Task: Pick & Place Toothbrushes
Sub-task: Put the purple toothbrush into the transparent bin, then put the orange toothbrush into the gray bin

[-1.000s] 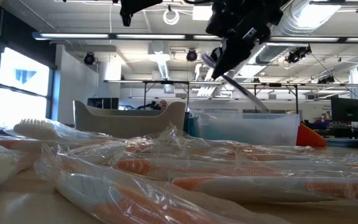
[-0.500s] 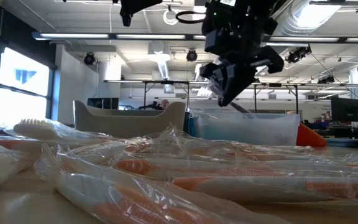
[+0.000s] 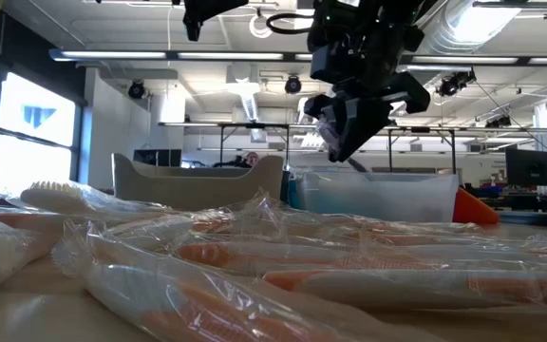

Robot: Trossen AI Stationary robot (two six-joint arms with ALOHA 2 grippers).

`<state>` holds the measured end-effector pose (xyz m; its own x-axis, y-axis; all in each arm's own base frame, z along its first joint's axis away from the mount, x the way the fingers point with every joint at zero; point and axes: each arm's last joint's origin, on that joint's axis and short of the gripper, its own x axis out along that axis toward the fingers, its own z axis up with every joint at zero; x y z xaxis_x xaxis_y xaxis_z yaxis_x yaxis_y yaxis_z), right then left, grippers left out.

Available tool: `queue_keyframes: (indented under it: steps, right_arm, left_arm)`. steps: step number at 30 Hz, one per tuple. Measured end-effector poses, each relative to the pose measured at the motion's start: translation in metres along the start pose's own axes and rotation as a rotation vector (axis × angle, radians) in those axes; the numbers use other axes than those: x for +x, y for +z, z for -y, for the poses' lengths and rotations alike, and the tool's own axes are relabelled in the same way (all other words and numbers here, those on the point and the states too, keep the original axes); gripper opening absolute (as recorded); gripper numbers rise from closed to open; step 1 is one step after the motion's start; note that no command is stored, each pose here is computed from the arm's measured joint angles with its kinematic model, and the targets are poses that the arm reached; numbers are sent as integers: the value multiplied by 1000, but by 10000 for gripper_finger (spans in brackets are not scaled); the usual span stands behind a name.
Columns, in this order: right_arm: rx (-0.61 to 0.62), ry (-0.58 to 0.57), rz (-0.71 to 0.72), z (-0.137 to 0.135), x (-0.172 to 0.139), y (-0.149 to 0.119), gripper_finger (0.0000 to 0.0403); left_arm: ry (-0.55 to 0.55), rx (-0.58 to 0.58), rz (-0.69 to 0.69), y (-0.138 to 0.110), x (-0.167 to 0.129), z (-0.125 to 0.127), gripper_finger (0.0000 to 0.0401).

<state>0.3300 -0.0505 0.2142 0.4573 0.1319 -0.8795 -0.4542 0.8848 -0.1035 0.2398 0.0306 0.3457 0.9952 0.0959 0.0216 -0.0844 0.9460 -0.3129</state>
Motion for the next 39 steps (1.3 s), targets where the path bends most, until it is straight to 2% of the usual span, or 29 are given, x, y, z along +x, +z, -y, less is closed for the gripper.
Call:
queue_keyframes:
  steps: [6,11,17,25,34,39]
  right_arm:
    - [-5,-1,2,0,0,0,130]
    - [-11,-18,20,-2,-10,2,150]
    - [-27,-156,52,-4,-43,6,139]
    - [12,-284,257,-12,-96,15,118]
    - [105,-333,522,-21,-144,21,101]
    - [171,-322,601,-27,-162,19,87]
  left_arm:
    - [0,0,0,0,0,0,209]
    - [0,-4,0,0,0,0,209]
    - [0,-4,0,0,0,0,209]
    - [1,-4,0,0,0,0,209]
    - [4,-4,0,0,0,0,209]
    - [4,-4,1,0,0,0,209]
